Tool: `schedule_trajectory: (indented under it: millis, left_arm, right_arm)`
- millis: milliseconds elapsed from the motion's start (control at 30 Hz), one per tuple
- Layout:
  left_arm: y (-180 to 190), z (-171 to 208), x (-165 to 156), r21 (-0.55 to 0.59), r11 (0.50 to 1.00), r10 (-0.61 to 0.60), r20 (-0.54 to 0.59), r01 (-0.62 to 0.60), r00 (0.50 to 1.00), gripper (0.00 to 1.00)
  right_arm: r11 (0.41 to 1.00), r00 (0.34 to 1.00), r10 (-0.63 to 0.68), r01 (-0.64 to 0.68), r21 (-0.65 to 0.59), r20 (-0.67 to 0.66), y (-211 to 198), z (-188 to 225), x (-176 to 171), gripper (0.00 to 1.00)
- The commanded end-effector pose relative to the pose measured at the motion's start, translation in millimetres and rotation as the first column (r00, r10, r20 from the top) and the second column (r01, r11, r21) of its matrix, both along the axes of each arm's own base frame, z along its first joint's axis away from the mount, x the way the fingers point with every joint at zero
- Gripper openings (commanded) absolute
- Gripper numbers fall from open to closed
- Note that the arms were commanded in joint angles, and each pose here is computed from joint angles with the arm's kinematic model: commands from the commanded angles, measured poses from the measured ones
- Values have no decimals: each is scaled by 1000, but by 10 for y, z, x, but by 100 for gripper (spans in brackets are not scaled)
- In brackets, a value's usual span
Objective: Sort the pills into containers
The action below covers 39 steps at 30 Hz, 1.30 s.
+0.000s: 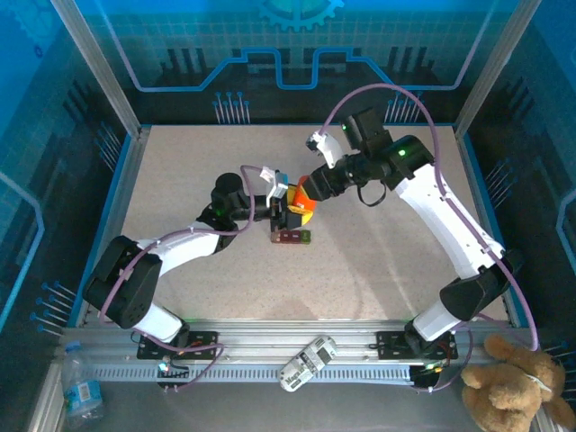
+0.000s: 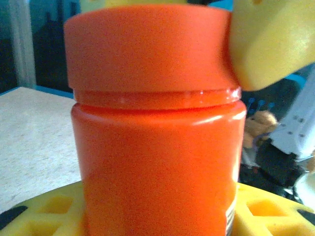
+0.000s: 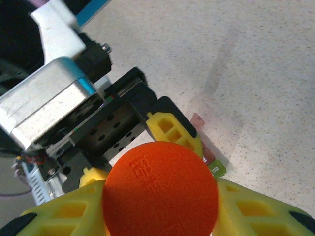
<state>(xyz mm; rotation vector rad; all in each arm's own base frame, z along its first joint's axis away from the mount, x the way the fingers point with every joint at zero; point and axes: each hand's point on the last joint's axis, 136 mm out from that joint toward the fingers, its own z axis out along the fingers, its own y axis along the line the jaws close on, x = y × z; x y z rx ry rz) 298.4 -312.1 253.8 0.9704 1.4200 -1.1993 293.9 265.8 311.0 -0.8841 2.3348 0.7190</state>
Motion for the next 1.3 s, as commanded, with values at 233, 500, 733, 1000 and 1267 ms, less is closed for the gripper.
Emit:
schedule_trajectory:
  millis: [233,500,733,1000,1267]
  left_arm:
    - [57,452,269,-150,913,408,304,-380,861,0]
    - [9,337,330,-194,890,452,257,-413,854,0]
    - [49,299,331,-169,907,417,240,-385,877,0]
    - [25,437,112,-140,980,169,198,-143,965,0]
    - [-101,462,-45,-97,995,-27,115,38,993,0]
  right_arm:
    - [907,910,-391,406,108,-139,203,-507,281,12]
    - [881,896,-414,439,179,-160,249,-387,373,17]
    - [903,936,-342,352,245,-84,-184,57,248,65]
    - [969,988,-156,150,197,14,-542,317,-104,91]
    - [998,999,10,-12,64,40,-299,348,-215,94]
